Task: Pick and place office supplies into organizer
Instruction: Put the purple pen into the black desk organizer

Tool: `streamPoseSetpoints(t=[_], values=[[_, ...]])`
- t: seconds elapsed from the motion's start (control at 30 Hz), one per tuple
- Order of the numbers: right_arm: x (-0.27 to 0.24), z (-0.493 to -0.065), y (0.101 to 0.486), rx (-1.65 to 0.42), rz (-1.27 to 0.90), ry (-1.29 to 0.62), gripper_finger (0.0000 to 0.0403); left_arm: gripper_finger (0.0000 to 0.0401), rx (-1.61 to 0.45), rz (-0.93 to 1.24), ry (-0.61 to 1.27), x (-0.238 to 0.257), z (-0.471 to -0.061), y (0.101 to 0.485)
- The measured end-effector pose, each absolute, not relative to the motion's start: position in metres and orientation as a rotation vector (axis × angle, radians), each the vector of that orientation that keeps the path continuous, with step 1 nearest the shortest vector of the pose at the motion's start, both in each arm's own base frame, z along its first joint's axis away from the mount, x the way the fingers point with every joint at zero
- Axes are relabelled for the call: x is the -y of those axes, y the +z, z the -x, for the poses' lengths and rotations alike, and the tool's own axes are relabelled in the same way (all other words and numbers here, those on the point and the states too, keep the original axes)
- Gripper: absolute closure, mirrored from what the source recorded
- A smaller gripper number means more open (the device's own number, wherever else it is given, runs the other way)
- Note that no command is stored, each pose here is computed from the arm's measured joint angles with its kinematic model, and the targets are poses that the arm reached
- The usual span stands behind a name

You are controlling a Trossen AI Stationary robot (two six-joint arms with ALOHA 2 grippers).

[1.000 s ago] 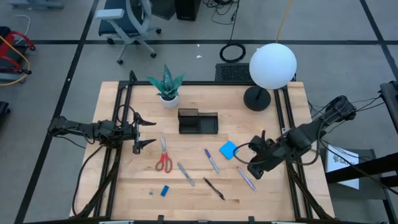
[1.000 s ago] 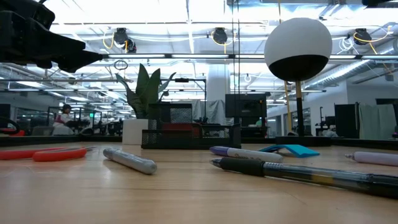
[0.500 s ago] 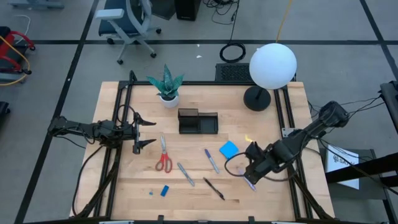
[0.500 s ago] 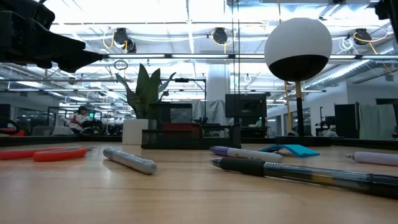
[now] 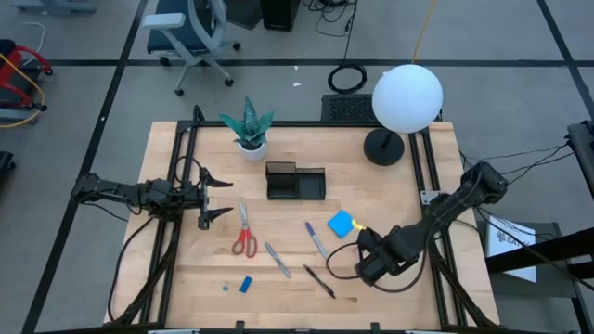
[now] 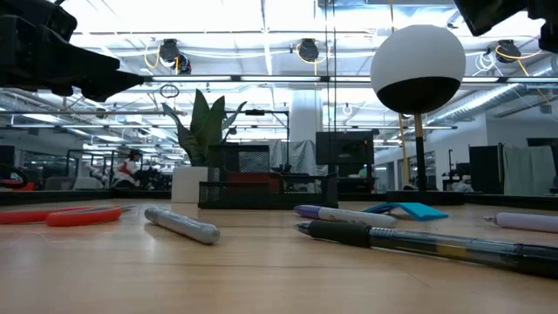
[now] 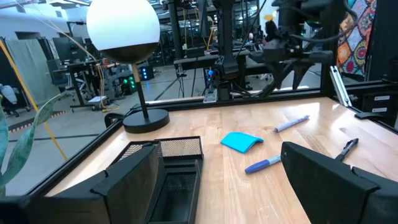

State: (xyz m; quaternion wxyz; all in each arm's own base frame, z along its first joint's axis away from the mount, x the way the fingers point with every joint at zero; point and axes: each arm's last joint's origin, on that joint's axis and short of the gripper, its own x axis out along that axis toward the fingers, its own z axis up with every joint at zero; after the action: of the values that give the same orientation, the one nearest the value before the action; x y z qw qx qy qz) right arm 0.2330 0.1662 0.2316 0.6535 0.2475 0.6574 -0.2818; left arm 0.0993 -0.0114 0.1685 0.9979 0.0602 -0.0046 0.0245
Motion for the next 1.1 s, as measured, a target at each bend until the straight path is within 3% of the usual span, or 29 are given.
streamPoseSetpoints(t=[0.47,1.1], values=[[-0.183,-0.249,0.199,-1.477,-0.533,-0.656,0.0216,0.0054,0.01,-0.12,0.049,0.011,-0.099,0.169],[-0.185,-0.249,0.183,-1.381,-0.647,-0.649,0.0216,0.0054,0.009,-0.12,0.049,0.011,-0.099,0.169]])
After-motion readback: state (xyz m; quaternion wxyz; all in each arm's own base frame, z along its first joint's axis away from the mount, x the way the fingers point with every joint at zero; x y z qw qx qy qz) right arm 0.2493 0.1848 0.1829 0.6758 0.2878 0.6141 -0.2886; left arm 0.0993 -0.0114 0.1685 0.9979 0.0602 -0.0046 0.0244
